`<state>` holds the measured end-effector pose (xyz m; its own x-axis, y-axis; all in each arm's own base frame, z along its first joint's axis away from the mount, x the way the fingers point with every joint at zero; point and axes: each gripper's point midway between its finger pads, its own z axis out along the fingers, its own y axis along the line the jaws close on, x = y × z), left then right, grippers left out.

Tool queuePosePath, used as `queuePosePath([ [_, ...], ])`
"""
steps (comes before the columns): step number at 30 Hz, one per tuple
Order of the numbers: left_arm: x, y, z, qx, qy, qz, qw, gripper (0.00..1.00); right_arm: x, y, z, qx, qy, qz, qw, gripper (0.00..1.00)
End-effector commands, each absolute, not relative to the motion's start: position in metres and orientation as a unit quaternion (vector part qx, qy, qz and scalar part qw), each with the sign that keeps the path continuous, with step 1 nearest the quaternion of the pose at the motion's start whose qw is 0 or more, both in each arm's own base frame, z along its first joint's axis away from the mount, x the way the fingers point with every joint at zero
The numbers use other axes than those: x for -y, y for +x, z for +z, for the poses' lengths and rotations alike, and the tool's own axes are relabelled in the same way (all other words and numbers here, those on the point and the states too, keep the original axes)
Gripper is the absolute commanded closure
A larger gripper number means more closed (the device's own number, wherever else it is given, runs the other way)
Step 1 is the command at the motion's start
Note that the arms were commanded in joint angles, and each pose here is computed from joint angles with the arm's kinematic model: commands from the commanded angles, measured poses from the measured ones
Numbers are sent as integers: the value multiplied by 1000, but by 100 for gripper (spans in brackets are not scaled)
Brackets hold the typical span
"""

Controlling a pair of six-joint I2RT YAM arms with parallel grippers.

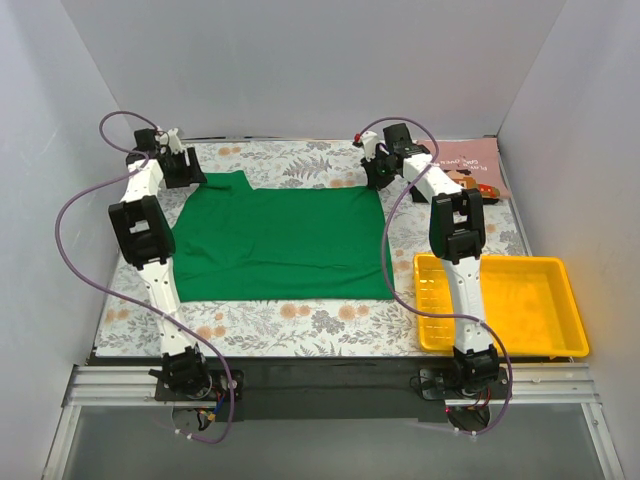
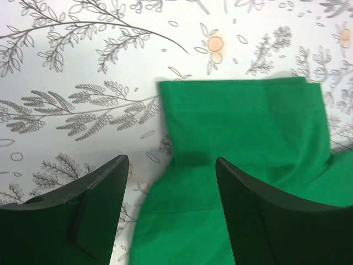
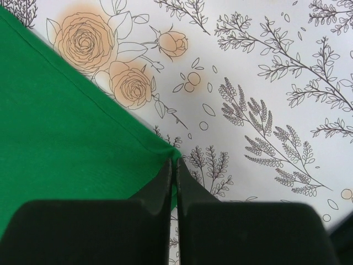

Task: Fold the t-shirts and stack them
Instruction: Fold the tshirt

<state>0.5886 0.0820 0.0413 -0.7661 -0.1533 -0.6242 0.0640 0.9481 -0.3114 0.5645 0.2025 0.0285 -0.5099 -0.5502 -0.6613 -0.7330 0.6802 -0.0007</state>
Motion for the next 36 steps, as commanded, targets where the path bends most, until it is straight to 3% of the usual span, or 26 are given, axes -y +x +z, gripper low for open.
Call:
queuePosePath([
  [1, -87, 610, 61, -917, -17, -127, 377, 37, -196, 560, 19, -862, -378, 130, 310, 99],
  [10, -67, 623, 40, -918, 9, -128, 376, 37, -198, 559, 24, -858, -384, 133, 313, 99],
  [16, -58, 630, 31, -917, 9, -138, 375, 51, -200, 558, 27, -858, -384, 135, 313, 99],
  [19, -53, 632, 31, -914, 16, -141, 379, 59, -199, 559, 30, -857, -384, 133, 316, 99],
  [24, -47, 643, 46, -902, 14, -158, 402, 100, -200, 558, 41, -853, -388, 134, 323, 99],
  [29, -36, 653, 107, -866, 40, -181, 465, 100, -200, 559, 58, -848, -388, 133, 337, 99],
  [36, -25, 627, 186, -830, 83, -203, 514, 100, -194, 550, 96, -832, -404, 127, 359, 99],
])
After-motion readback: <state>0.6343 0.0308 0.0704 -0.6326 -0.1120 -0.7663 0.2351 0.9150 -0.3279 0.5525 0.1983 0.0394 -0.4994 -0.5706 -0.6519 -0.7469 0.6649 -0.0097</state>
